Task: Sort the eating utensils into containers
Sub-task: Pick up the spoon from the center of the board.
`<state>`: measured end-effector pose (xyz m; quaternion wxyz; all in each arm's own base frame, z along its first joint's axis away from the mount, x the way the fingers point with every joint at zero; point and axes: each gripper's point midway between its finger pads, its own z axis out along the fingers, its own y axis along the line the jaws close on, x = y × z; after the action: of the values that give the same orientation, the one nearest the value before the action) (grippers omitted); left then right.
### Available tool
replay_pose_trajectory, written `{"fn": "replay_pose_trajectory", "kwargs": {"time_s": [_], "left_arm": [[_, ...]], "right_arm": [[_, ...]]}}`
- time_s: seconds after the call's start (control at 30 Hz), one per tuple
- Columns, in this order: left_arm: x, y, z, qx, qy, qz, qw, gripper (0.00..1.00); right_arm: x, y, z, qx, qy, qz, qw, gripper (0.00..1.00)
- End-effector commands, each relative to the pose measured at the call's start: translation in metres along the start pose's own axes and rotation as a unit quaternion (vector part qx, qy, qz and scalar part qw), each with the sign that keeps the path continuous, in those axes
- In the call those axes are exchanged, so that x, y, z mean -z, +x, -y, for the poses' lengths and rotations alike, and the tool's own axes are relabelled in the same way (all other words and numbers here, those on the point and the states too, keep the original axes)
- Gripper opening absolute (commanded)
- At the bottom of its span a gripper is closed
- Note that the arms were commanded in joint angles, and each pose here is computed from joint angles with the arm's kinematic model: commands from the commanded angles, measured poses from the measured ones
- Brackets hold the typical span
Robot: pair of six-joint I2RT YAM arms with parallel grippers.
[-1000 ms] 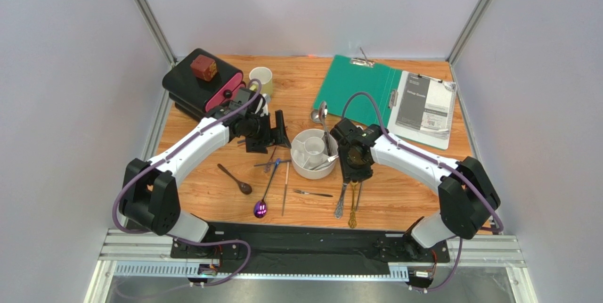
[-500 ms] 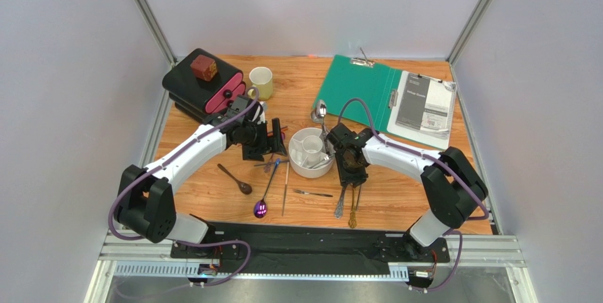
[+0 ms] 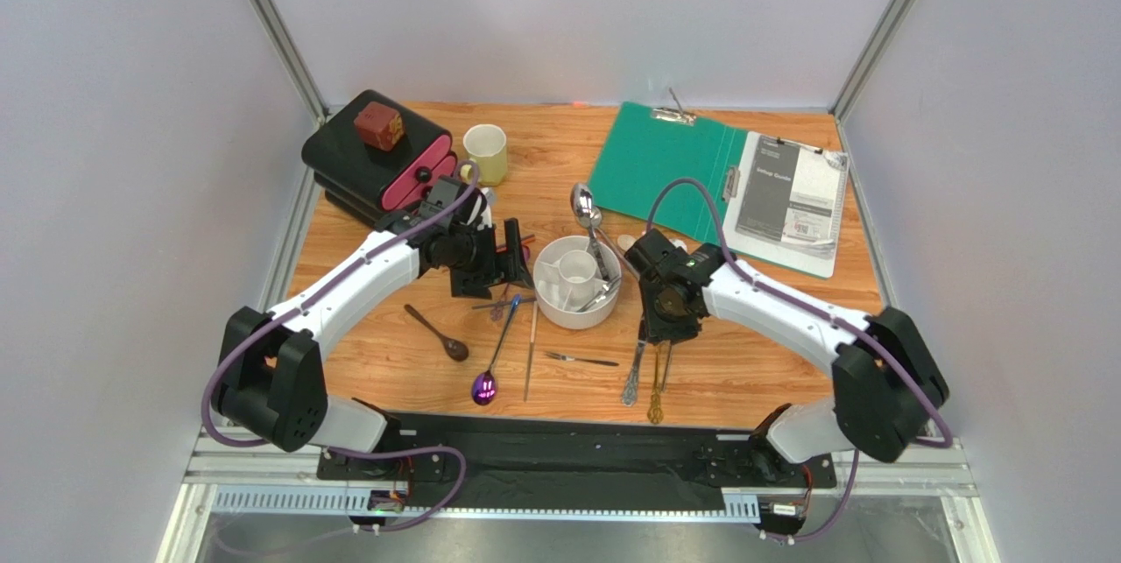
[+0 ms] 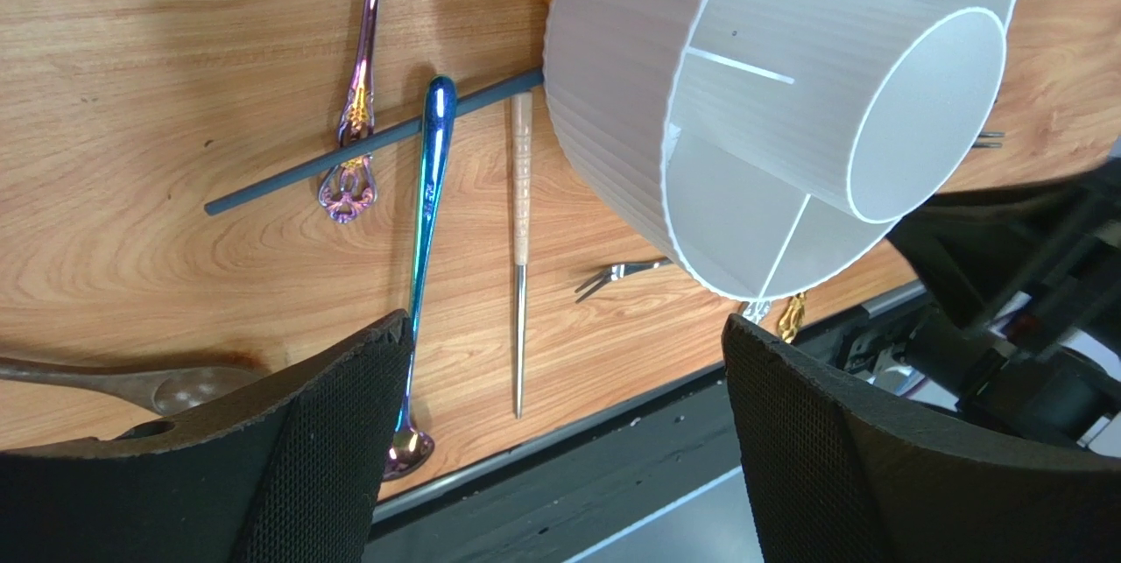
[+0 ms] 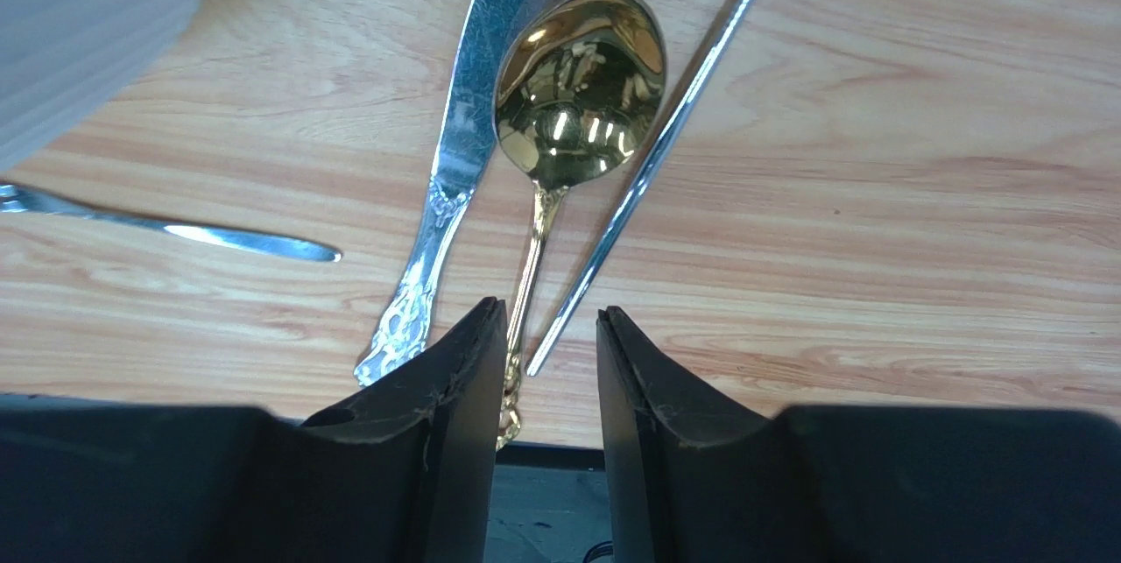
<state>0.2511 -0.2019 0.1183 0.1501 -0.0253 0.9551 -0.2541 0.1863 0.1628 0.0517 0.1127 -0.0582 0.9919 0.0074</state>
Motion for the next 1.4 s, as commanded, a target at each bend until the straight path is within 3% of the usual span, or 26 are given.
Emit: {"fn": "replay_pose_trajectory", "kwargs": {"time_s": [0.0,0.3,1.2,1.3,1.33,1.37], "left_arm": [[-0.001,-0.002,0.004,0.001,0.014,0.0,1.0,0.92],[-0.002,0.005,0.003,-0.001,0.023,-0.002,1.0,0.91],[-0.008,0.002,-0.002,-0.002,0.002,-0.014,1.0,0.91],[-0.008,0.004,-0.002,-0.002,0.004,-0.015,1.0,0.91],[-0.008,0.004,-0.003,-0.001,0.004,-0.015,1.0,0.91],[-0.006,0.004,-0.002,-0.003,0.006,-0.011,1.0,0.91]], "right_arm": [[0.029,-0.013,0.008,-0.027,-0.004,0.055,0.998,0.36],[0.0,0.004,0.002,-0.016,0.005,-0.007,1.0,0.36],[-0.038,0.013,-0.013,0.031,-0.013,-0.065,0.997,0.37],[-0.04,0.016,-0.012,0.026,-0.011,-0.073,0.997,0.23],[-0.041,0.019,-0.011,0.026,-0.008,-0.075,0.997,0.08],[-0.04,0.019,-0.01,0.025,-0.007,-0.076,0.997,0.05]]}}
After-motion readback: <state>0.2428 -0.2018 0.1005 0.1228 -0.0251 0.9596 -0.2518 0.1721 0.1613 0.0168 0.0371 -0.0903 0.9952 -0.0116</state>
